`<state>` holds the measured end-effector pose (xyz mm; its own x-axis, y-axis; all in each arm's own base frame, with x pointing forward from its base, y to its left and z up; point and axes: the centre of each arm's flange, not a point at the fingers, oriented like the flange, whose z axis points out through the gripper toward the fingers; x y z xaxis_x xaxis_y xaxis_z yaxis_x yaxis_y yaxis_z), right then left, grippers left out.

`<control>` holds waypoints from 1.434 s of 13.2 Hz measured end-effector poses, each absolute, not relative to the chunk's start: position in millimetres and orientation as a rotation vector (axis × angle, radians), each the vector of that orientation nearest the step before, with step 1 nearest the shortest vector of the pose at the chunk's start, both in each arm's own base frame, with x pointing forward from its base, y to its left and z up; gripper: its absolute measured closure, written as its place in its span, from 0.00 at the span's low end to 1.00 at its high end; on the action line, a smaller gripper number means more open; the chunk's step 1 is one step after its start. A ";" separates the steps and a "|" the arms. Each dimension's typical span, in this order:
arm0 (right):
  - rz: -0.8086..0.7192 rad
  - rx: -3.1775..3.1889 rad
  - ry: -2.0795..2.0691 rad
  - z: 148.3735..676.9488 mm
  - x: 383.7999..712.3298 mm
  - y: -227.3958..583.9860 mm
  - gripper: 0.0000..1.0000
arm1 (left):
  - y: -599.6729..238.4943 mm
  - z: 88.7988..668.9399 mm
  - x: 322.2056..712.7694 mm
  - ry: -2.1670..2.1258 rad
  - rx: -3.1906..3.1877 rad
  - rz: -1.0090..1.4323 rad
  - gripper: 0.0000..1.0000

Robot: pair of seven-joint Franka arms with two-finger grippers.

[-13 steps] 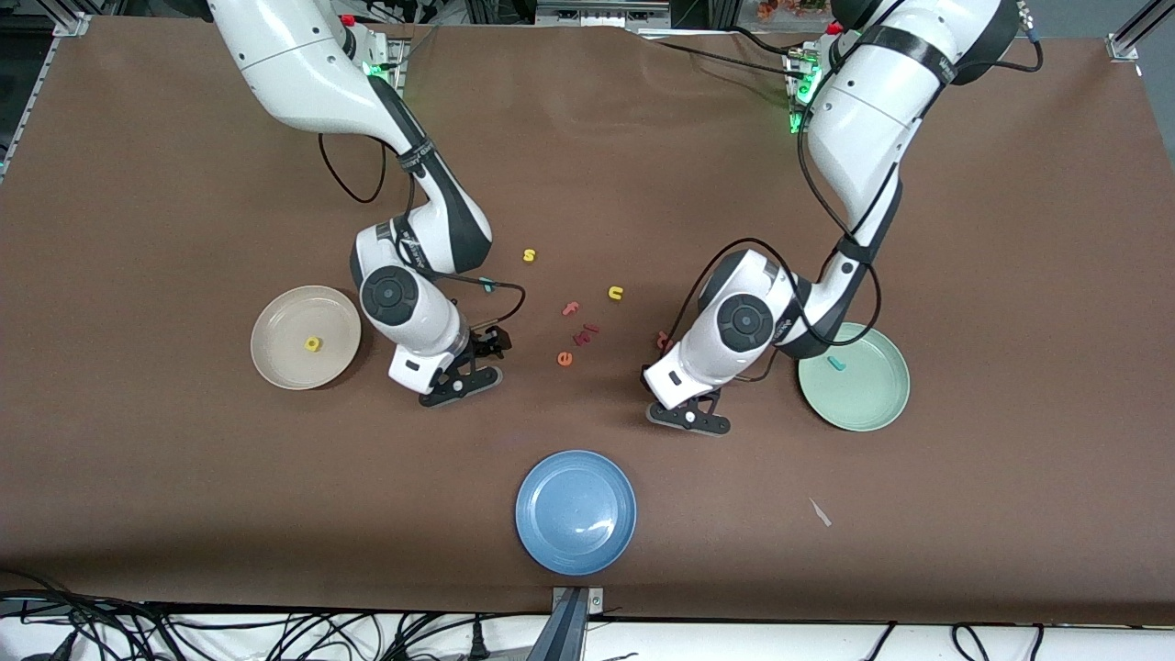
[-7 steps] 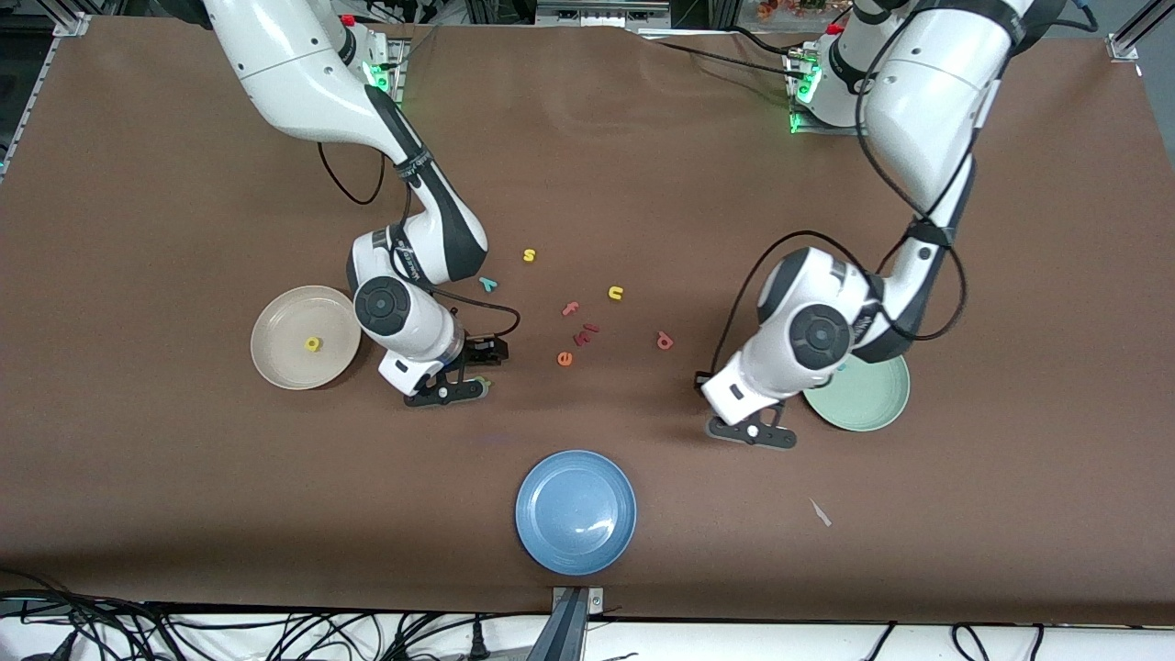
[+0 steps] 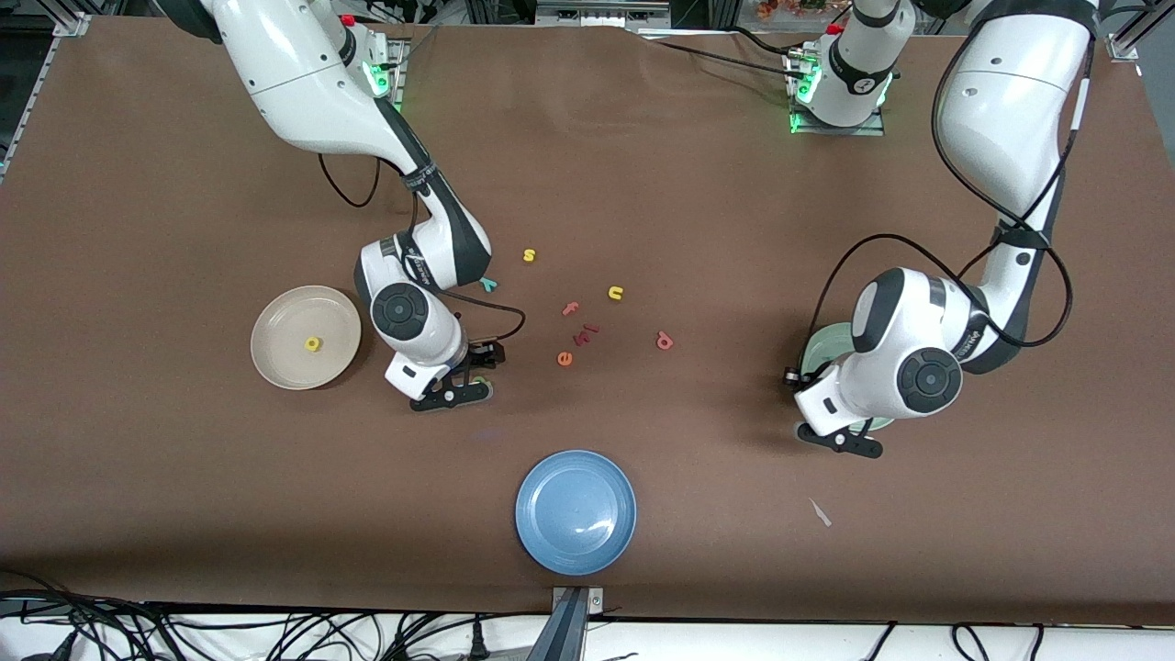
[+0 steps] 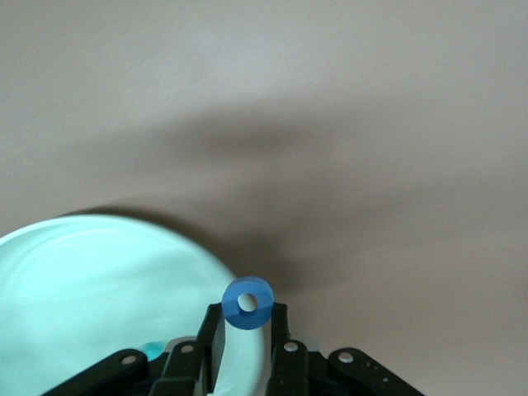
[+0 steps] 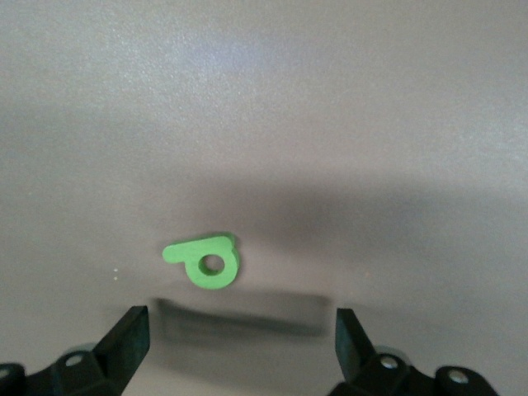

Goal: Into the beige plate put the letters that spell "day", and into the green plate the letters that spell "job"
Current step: 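Release the blue letter on the green plate while the right gripper lowers to green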

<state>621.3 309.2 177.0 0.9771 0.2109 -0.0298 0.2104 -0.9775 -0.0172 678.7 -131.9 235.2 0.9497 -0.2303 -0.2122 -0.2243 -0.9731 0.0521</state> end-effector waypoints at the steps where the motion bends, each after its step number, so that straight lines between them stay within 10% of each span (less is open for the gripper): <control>1: 0.050 -3.111 -0.337 177.6 624.4 311.6 0.00 | -122.7 228.0 675.5 -0.360 3.089 -0.364 0.76; 5: 0.052 -3.112 -0.347 178.5 632.0 318.2 0.00 | -102.3 206.3 662.7 -0.327 3.084 -0.446 0.76; 13: 0.061 -3.112 -0.353 172.4 631.1 320.7 0.15 | -142.5 252.6 658.3 -0.305 3.080 -0.388 0.00; 19: 0.051 -3.110 -0.353 173.9 634.2 322.3 0.24 | -254.1 277.0 623.3 0.085 3.070 -0.402 0.00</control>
